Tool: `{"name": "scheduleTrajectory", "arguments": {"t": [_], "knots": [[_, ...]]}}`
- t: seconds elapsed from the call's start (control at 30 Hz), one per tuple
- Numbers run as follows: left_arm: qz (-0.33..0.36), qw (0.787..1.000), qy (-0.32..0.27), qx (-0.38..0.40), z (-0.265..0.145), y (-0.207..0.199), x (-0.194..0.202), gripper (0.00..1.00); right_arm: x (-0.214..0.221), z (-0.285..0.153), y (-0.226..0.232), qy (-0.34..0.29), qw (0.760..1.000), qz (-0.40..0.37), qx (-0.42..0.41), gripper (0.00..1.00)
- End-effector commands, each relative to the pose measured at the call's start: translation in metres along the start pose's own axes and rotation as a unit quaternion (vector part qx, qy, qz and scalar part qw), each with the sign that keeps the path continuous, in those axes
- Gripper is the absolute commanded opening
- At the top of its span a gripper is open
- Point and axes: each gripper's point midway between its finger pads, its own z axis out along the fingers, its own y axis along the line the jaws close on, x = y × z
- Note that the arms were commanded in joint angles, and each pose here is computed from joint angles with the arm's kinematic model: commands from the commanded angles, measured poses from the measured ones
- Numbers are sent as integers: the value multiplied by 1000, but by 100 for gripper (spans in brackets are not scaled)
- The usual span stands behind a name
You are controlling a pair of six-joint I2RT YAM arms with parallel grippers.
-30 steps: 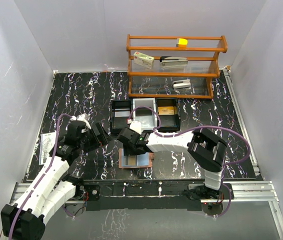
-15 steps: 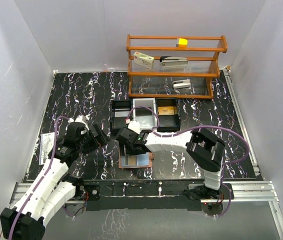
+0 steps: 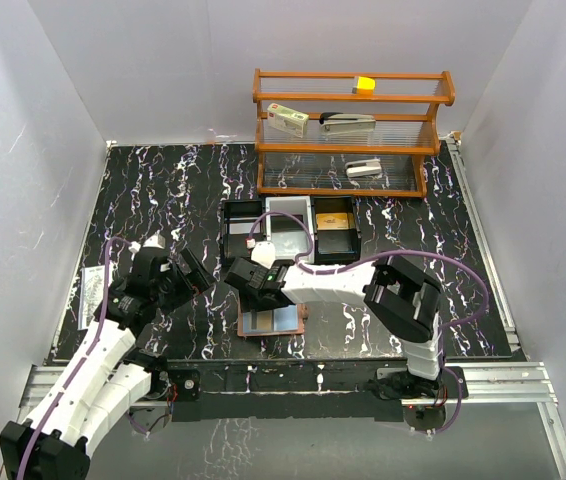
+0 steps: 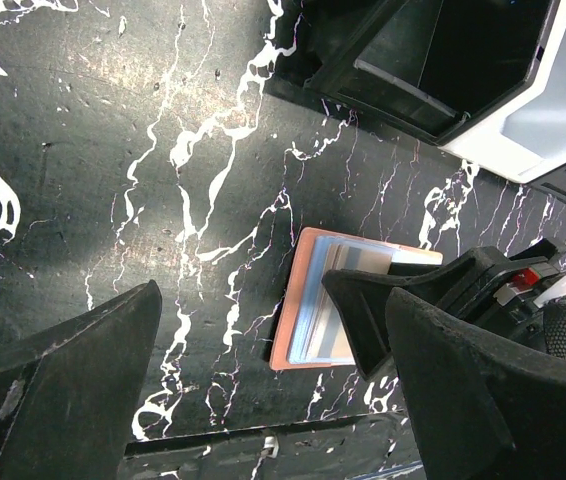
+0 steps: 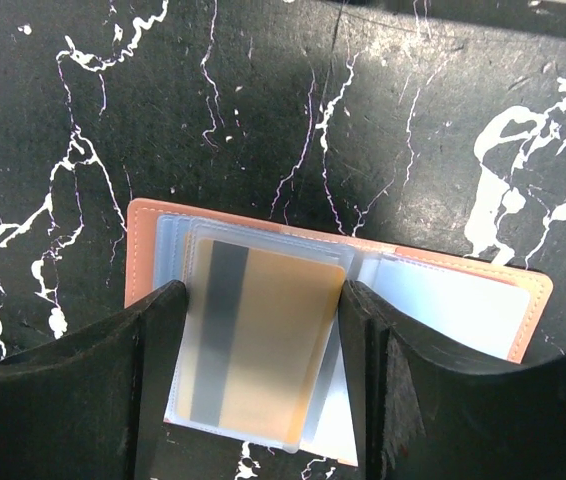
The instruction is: Take the credit cards out of the card holder
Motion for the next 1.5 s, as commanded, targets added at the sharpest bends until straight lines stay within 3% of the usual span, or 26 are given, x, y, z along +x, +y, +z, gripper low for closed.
{"name": "scheduleTrajectory", "arguments": {"t": [0.0, 0.23, 0.8, 1.1, 1.47], "knots": [[5, 1000, 7, 9, -1, -5, -1, 93, 4, 10, -8, 1, 999, -12, 34, 56], [21, 997, 52, 54, 6, -19, 14, 92, -3, -2, 8, -6, 1000, 3, -21, 46], [27, 974, 157, 162, 19, -44, 55, 82, -10, -13, 14, 9, 988, 61, -143, 45], [14, 957, 184, 224, 25, -49, 77, 58, -6, -12, 8, 22, 983, 81, -163, 45], [2, 941, 223, 256, 29, -50, 97, 49, -4, -10, 8, 29, 983, 82, -164, 45]]}}
